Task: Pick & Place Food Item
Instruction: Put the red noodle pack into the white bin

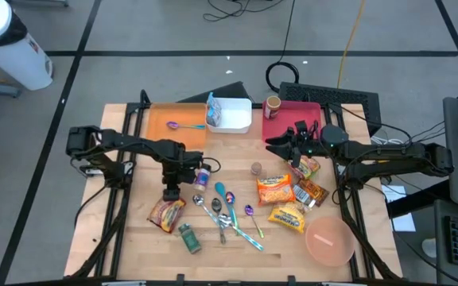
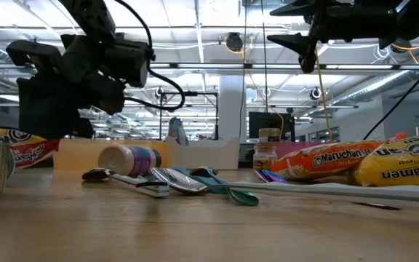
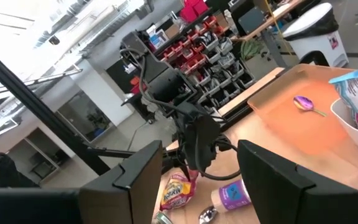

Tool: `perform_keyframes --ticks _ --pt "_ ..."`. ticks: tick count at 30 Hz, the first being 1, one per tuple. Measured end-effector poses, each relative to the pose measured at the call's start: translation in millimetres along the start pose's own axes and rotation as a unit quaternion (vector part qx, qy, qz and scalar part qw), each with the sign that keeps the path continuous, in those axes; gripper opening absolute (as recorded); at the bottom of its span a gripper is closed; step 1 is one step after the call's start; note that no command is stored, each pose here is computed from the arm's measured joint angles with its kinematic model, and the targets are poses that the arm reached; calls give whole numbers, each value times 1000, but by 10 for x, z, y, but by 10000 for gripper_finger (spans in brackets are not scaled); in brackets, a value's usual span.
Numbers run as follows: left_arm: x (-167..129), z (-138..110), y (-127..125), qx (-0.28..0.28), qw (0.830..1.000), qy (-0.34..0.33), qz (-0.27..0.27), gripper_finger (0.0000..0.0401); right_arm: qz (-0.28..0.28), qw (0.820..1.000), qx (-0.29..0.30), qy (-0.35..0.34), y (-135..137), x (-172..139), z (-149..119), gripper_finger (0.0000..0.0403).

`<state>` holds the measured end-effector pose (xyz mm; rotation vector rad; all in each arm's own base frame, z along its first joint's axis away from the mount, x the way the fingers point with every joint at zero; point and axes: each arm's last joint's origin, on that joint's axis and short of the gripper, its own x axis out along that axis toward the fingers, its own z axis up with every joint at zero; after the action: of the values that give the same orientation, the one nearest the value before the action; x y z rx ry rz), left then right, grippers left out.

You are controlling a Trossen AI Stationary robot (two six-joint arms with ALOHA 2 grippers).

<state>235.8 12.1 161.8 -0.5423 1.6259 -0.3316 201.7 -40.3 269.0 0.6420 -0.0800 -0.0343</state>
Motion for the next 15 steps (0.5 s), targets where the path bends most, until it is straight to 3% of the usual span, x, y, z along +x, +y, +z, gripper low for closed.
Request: perform_keyframes --ticks 4,9,15 --pt "-27 -33 12 -11 1000 7 -8 110 -1 1000 -7 0 -2 0 -1 201" --pt "-47 -71 36 -30 999 21 -19 18 -2 1000 -18 0 -4 0 -1 201" --pt "-83 -74 66 -66 996 15 -61 6 -3 1000 -19 0 -4 0 -1 201"
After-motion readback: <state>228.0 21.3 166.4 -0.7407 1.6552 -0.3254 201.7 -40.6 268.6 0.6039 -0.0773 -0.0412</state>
